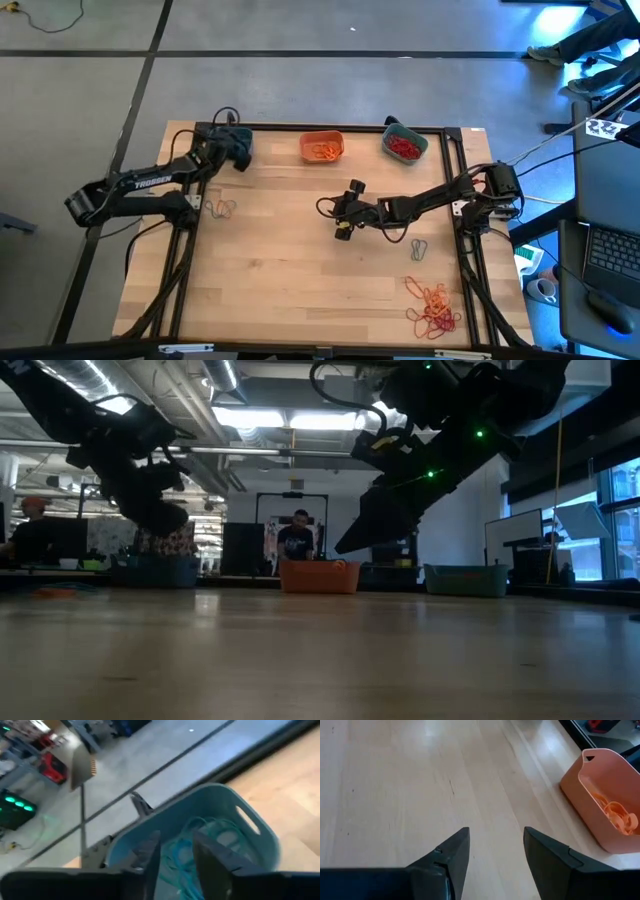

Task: Sort rubber bands into baskets
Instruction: Put the blue rubber band into the blue bin

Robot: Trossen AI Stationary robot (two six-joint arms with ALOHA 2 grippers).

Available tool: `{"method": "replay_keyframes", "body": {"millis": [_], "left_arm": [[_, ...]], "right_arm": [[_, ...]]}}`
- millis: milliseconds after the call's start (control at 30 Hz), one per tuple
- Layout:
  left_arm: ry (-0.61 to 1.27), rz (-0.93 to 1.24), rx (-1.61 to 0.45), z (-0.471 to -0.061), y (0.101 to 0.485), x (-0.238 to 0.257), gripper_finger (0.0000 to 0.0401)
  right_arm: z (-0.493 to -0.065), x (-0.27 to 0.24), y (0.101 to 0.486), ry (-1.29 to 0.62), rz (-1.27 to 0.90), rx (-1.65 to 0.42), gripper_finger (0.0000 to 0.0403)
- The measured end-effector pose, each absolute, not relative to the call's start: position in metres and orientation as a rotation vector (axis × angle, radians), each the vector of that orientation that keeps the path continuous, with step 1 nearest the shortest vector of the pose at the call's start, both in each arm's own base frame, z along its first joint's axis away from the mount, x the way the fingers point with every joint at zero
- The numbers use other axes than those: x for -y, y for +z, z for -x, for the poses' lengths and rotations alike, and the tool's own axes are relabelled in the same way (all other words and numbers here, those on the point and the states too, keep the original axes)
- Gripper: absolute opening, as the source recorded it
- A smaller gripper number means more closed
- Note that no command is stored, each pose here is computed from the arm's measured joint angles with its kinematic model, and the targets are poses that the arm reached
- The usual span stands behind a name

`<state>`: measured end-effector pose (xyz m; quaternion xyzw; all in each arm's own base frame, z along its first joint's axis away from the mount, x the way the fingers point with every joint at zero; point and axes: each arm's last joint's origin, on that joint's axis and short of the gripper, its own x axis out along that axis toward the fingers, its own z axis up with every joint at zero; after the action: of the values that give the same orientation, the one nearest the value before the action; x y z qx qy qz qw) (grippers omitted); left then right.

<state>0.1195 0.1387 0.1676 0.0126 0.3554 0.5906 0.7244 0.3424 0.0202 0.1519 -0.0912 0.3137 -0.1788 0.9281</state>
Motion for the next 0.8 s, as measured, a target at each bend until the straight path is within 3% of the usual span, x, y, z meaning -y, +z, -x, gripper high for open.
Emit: {"method": "replay_keyframes", "body": {"millis": [133,267,533,800], "left_arm": [[1.195,0.047,-0.827,-0.124,0.171,-0.132,0.0150],[1.077,0.128,-0.833,-0.133,0.183,-0.121,0.0164],[0.780,0.238,-0.918,-0.151,0.185,-0.079,0.0156],[0.599,0.269,-1.006,-0.156,0.174,-0.037,0.0143]], "right_arm": [[-0.342,-0.020,0.152,-0.366,0.187,-0.643,0.0188],[-0.342,-0.020,0.152,-0.366,0.187,-0.642,0.0188],[-0.342,-0.020,0.152,-0.366,0.186,-0.641,0.0188],[-0.343,-0.021,0.152,-0.323,0.172,-0.643,0.0188]]}}
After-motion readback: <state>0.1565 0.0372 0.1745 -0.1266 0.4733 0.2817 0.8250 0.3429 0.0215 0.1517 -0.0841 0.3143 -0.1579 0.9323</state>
